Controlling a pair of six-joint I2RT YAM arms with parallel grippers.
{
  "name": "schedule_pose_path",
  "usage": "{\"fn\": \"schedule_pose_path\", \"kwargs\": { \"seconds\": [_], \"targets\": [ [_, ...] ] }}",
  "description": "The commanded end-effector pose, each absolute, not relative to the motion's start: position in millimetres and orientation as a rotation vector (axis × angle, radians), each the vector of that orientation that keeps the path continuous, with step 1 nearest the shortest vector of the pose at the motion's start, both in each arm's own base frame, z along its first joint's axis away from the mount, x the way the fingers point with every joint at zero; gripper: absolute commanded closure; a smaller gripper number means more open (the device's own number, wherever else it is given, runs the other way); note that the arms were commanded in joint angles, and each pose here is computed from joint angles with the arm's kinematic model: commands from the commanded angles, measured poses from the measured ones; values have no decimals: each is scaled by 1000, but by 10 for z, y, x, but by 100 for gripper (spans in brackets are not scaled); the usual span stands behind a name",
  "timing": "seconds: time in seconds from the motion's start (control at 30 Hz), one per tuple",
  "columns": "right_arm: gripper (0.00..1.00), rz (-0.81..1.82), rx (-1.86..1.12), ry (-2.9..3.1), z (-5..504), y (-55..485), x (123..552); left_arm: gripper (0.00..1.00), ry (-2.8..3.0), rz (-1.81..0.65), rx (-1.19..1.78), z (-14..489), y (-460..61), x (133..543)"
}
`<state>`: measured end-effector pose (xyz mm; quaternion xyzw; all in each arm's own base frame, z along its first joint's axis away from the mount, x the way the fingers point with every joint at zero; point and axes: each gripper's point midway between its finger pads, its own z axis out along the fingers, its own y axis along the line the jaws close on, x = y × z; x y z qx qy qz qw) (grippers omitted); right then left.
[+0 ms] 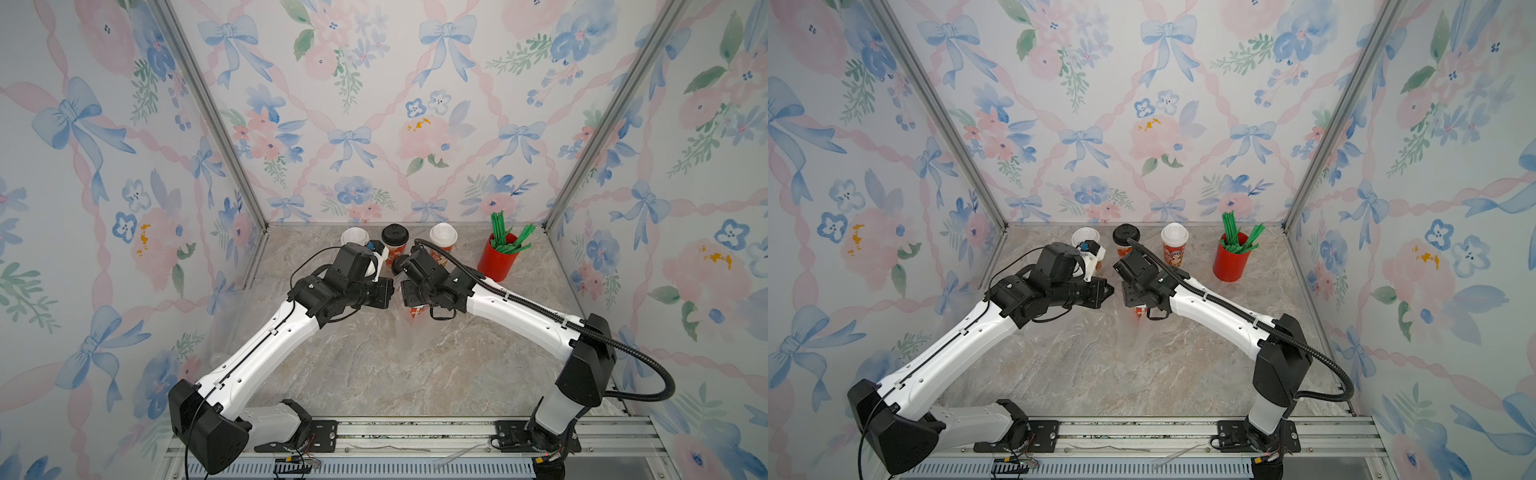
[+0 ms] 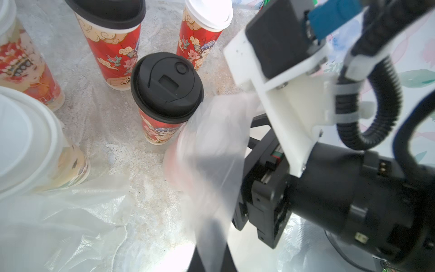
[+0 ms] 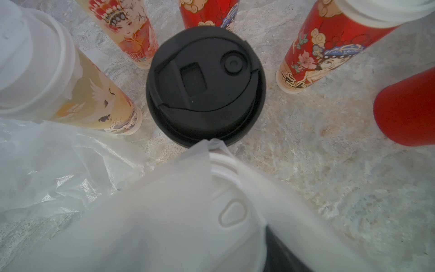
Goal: Pack milk tea into plastic carrier bags
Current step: Place the milk tea cup in the plastic carrier bag.
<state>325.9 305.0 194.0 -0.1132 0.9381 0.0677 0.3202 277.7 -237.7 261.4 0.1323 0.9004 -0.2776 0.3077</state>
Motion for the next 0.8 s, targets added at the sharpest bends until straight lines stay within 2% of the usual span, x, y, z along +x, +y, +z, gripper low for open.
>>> {"fn": "schedule_pose_path", "kwargs": {
  "seconds": [0.0,0.1,0.27,0.57,0.77],
  "targets": [
    [25,149,-279,2511,1778,2971,3238,100,2376,-730,354,2590,-2358,2780],
    [19,162,-275,2501,1878,2964,3229,100,2389,-728,355,2546,-2360,2779],
    [16,204,-268,2461,2216,2947,3213,100,2402,-713,357,2481,-2349,2781],
    [17,304,-248,2369,2882,2812,3214,100,2405,-702,353,2460,-2334,2783],
    [19,275,-183,2313,3120,2473,3528,100,2411,-705,348,2440,-2323,2764]
  ]
}}
